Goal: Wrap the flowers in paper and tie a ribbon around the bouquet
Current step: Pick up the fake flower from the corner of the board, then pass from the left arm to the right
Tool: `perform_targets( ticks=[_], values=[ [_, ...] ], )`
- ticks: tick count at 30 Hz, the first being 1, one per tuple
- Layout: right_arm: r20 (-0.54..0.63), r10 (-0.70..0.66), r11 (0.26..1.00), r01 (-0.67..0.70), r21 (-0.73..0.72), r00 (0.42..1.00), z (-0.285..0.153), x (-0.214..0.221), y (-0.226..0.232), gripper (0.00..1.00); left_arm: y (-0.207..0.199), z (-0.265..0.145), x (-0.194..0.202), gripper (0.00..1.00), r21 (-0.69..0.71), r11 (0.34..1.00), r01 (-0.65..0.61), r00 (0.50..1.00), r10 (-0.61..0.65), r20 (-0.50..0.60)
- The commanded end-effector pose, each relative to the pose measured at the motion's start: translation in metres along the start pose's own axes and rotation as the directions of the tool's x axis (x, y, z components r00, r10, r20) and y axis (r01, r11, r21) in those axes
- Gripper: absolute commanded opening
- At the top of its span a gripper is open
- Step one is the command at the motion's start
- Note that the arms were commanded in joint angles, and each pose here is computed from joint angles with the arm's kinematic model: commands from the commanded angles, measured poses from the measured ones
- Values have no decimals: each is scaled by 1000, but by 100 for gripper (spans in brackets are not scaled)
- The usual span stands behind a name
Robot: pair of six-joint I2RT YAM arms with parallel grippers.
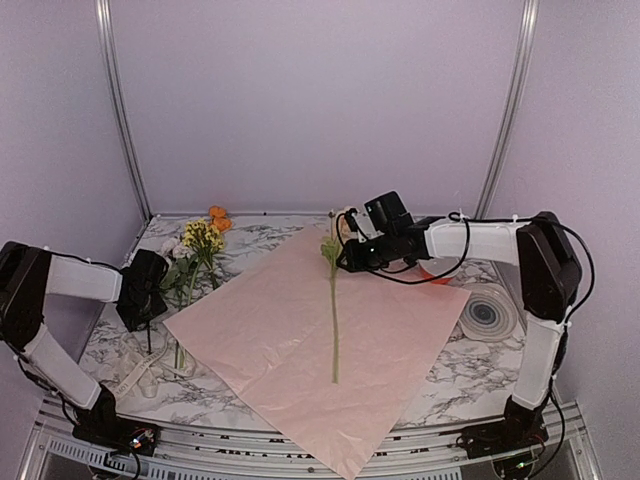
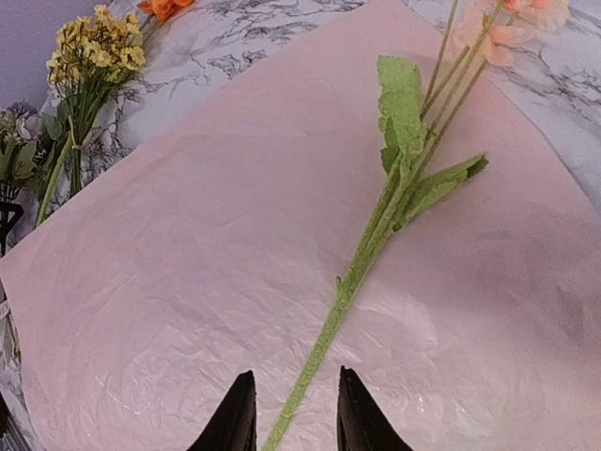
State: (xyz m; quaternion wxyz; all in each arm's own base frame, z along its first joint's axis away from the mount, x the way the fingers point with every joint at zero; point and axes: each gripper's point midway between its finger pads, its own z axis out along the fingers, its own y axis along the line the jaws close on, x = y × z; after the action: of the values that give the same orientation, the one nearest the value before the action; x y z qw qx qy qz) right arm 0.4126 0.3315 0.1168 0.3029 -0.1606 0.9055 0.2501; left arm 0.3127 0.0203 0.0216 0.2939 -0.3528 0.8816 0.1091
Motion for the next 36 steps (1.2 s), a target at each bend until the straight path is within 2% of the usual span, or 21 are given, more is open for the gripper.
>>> perform_targets(
  ticks=[1,4,7,10,13,15,18,20,21,22,24,25,26,27,28,30,32,36],
  values=[
    [24,-59,998,60,-30,998,-11,-7,12,29,4,7,1,41,-23,1000,0,1000,0,-8],
    [32,-63,997,64,-36,997,-16,-10,15,29,-3,-1,-9,1,16,1000,-12,1000,12,12],
    [52,-70,997,72,-39,996,-24,-16,18,29,-2,-25,-36,0,31,1000,8,995,-11,98],
    [82,-84,995,88,-43,993,-36,-24,24,29,11,-68,-81,0,30,998,60,963,-65,262],
    [124,-131,988,140,-62,984,-48,-32,39,29,25,-120,-118,0,65,993,99,895,-117,430],
    [168,-188,974,205,-93,968,-59,-37,58,29,27,-163,-143,0,106,988,112,830,-152,537],
    [250,-295,925,341,-166,922,-74,-43,99,29,5,-220,-159,0,160,987,-21,739,-93,667],
    [317,-340,858,430,-280,885,-91,-42,136,31,-24,-255,-158,0,239,958,-159,683,-68,727],
    [353,-345,815,464,-346,870,-100,-41,154,31,-41,-271,-156,0,339,916,-214,672,-114,732],
    [380,-344,766,491,-415,859,-109,-37,171,32,-59,-287,-152,0,486,833,-264,687,-192,701],
    [430,-341,675,536,-507,836,-125,-31,203,36,-99,-312,-130,0,760,581,-291,764,-337,550],
    [449,-344,624,558,-547,825,-133,-25,221,40,-118,-333,-121,0,866,408,-290,799,-395,454],
    [463,-341,597,569,-565,818,-137,-25,229,45,-134,-347,-109,0,921,266,-286,835,-403,375],
    [472,-345,555,582,-595,811,-143,-16,249,49,-148,-360,-95,0,946,151,-288,864,-384,324],
    [473,-339,536,580,-613,813,-145,-14,259,54,-156,-373,-87,0,957,70,-282,879,-381,287],
    [467,-305,523,555,-646,830,-147,-18,269,64,-170,-391,-73,0,962,-36,-271,892,-386,237],
    [437,-264,545,506,-668,860,-139,-24,271,71,-185,-413,-53,0,950,-141,-280,909,-356,215],
    [400,-244,523,467,-713,883,-129,-20,278,76,-215,-425,-26,0,939,-204,-275,935,-284,212]
  ],
)
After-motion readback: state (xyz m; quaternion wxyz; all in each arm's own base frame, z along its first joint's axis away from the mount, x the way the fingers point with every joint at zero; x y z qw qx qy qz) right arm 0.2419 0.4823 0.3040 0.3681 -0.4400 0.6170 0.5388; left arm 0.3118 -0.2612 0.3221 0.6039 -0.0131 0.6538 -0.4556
